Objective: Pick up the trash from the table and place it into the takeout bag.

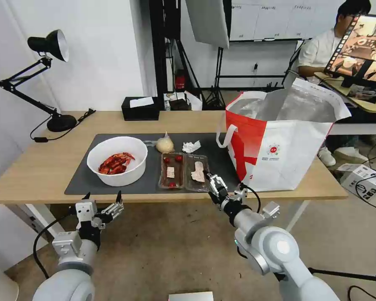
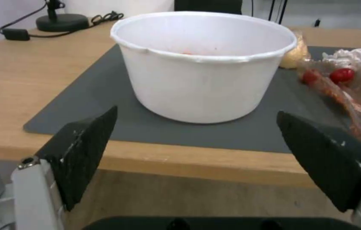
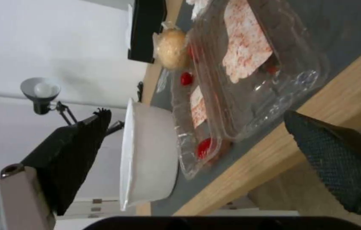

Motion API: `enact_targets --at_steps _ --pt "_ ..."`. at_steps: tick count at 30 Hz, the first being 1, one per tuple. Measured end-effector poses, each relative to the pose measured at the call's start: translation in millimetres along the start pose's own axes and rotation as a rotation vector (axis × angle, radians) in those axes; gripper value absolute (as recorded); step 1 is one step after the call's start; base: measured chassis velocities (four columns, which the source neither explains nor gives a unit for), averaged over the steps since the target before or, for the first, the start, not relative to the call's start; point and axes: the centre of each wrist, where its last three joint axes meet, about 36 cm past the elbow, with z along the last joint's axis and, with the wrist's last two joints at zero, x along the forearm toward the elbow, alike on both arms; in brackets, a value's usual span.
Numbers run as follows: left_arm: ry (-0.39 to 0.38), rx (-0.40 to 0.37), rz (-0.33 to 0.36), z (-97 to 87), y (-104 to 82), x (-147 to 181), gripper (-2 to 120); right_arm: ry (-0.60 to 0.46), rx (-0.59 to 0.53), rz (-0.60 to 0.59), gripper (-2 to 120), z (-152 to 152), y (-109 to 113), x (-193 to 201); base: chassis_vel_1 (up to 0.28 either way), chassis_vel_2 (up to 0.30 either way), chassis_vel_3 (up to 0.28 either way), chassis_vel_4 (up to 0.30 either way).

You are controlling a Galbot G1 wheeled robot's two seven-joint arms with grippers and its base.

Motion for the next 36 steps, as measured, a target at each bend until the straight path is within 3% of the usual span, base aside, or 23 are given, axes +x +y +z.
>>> enact_targets --at_steps 36 --pt "0.006 -0.012 -0.014 -1.6 3.0 6 100 0.048 -0.005 0.066 100 8 11 -28 0.000 0.000 0.000 0.000"
